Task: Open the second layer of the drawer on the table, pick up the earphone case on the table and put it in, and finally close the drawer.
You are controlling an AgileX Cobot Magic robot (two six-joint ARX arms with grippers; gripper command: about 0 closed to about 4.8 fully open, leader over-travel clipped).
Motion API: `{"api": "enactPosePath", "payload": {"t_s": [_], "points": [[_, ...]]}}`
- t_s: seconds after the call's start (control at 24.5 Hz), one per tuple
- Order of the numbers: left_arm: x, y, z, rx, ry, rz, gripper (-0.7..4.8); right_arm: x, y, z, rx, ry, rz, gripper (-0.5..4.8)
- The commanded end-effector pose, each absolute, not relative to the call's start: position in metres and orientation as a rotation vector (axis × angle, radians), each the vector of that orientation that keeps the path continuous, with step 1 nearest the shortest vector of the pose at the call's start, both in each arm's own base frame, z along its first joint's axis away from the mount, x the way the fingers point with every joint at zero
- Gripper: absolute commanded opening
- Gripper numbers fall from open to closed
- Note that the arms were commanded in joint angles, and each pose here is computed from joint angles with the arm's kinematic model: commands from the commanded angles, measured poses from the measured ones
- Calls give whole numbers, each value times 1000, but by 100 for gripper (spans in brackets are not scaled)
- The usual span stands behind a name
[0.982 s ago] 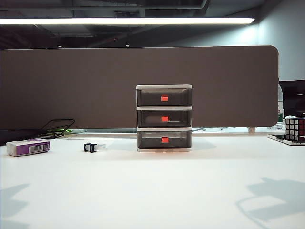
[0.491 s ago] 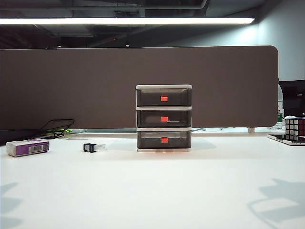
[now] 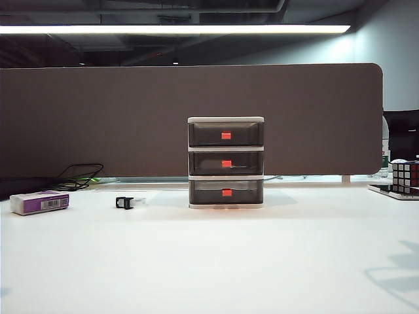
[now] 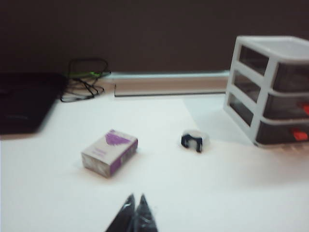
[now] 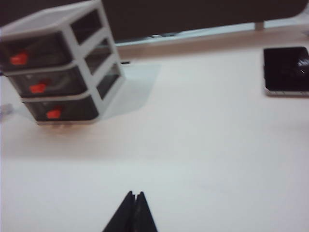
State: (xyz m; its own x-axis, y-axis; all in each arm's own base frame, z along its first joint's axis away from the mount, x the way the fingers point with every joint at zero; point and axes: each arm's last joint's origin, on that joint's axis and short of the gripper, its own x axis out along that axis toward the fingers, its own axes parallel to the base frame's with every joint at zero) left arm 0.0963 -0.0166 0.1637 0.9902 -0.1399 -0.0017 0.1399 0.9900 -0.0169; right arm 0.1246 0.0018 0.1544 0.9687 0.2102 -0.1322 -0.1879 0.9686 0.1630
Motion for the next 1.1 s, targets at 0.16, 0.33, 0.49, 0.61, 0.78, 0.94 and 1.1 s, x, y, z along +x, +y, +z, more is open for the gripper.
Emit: {"api": "enactPosePath", "payload": {"t_s": [0.16,0.33,0.49,0.61,0.78,0.94,1.1], "points": [[96,-14,168,3,-24,-146,-6,114,1,161,136,72,201,-5],[96,-14,167,12,-12,-145,-6,107,1,160,135,75,183,-5],[96,-13,167,14,-12,-105,-6,97,1,159,132,53,157,-5],[96,-13,168,28,-31,-111,-6,97,1,158,134,68,157,-5],[96,-14,170,30,-51,-144,-6,97,2,159,139,59,182,-5],[97,-11,170,23,-46,-118,-6,97,2,159,140,58,182,-5],[97,-8,170,17,-48,-100,-6,97,2,159,140,63,181,-5]]}}
